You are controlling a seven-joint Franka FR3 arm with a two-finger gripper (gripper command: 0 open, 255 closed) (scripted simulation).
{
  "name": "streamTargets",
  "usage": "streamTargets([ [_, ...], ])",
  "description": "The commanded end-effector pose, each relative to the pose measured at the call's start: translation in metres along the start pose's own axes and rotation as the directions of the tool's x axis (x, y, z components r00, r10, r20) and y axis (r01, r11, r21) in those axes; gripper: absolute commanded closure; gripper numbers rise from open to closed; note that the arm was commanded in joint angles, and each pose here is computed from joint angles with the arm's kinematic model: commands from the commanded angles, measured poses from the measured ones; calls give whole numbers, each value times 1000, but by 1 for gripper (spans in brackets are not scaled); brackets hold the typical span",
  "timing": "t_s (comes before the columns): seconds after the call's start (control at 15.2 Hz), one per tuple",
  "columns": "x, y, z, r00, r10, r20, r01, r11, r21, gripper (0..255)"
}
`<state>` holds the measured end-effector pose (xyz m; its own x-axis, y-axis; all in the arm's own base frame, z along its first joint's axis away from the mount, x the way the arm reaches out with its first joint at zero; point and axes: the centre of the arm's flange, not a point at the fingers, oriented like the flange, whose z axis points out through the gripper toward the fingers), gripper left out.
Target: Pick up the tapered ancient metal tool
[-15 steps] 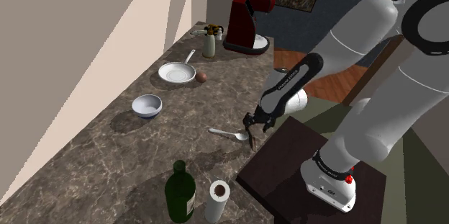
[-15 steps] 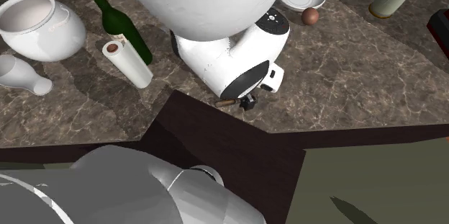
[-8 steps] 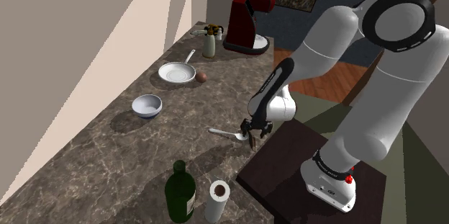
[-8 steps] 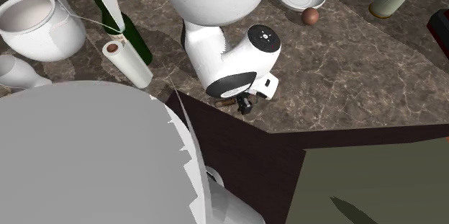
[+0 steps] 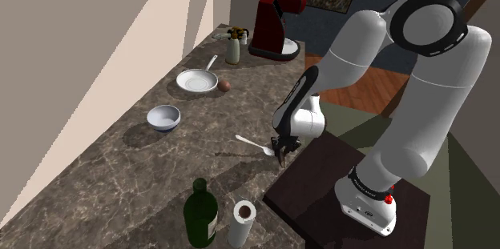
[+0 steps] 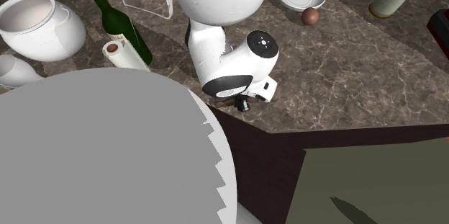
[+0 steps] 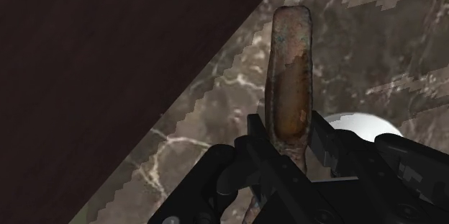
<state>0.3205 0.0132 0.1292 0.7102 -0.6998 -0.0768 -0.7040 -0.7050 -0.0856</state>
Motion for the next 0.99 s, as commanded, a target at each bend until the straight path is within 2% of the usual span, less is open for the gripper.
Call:
streamTargets([
  [0.0,0,0,0,1000,0,0,0,1000,0,255],
  [0.26,-1,0,0,1000,0,0,0,1000,0,255],
  [0.92,-5,-5,-52,1000,0,0,0,1000,0,255],
])
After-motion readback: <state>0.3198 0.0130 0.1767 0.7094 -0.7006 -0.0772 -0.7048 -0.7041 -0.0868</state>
